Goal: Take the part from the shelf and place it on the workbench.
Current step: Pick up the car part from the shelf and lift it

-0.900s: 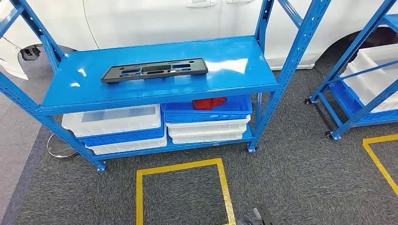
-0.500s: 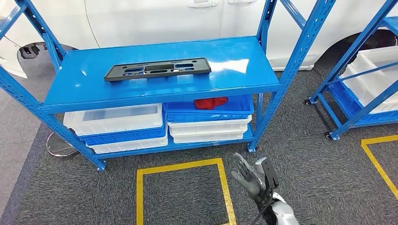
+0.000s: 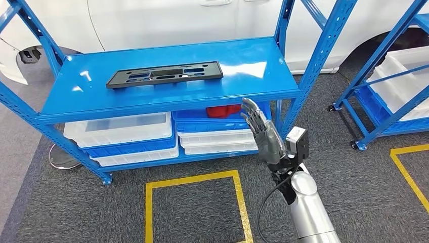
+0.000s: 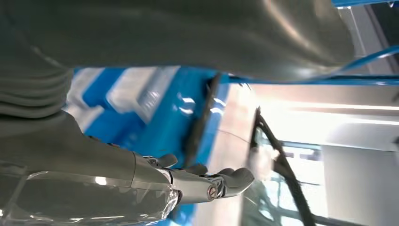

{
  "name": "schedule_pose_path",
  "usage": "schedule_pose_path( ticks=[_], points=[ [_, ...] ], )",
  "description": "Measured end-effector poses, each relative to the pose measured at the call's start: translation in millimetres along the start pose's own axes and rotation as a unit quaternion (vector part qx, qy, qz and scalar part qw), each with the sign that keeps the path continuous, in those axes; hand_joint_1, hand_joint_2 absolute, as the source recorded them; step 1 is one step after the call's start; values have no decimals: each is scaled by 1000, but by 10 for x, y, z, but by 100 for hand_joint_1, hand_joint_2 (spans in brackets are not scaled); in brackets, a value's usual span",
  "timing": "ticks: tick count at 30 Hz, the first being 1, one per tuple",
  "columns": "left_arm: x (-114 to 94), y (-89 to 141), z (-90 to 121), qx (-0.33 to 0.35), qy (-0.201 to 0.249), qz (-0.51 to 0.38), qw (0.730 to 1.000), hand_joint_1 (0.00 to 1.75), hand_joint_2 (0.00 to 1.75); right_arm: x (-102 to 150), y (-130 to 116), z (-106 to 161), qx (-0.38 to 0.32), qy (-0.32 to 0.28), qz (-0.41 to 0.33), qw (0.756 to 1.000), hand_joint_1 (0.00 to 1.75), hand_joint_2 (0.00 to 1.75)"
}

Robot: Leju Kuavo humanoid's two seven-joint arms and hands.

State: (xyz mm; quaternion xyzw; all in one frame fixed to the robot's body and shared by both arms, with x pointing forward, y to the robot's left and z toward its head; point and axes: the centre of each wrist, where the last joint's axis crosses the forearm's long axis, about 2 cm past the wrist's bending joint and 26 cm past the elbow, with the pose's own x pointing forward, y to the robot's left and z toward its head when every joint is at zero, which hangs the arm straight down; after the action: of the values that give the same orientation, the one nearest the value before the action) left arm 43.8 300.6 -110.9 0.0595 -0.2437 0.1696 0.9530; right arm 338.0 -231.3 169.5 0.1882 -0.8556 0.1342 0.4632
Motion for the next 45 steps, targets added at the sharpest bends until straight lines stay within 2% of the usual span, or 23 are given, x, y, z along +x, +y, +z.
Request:
schedule_pose_path(
  ticks=[4,12,18,26,29,37,45],
  points=[
    [4,-9,-2,6,1,7,1000,0,0,240,46,-195,11,-54,63,997,0,0],
    [-14,0,4,12,8,14,1000,0,0,579,146,-333,23,-122,202,971,0,0],
    [-13,-11,4,17,12,15,1000,0,0,793,198,-362,33,-173,308,935,0,0],
    [-20,-23,7,33,16,22,999,0,0,884,138,-362,41,-237,426,872,0,0],
    [-12,-29,5,41,13,26,999,0,0,920,133,-387,40,-260,442,858,0,0],
    [17,-7,-9,49,9,44,998,0,0,1113,65,-631,59,-274,425,861,0,0],
    [34,15,-17,53,7,50,997,0,0,1210,35,-716,68,-288,430,853,0,0]
  ],
)
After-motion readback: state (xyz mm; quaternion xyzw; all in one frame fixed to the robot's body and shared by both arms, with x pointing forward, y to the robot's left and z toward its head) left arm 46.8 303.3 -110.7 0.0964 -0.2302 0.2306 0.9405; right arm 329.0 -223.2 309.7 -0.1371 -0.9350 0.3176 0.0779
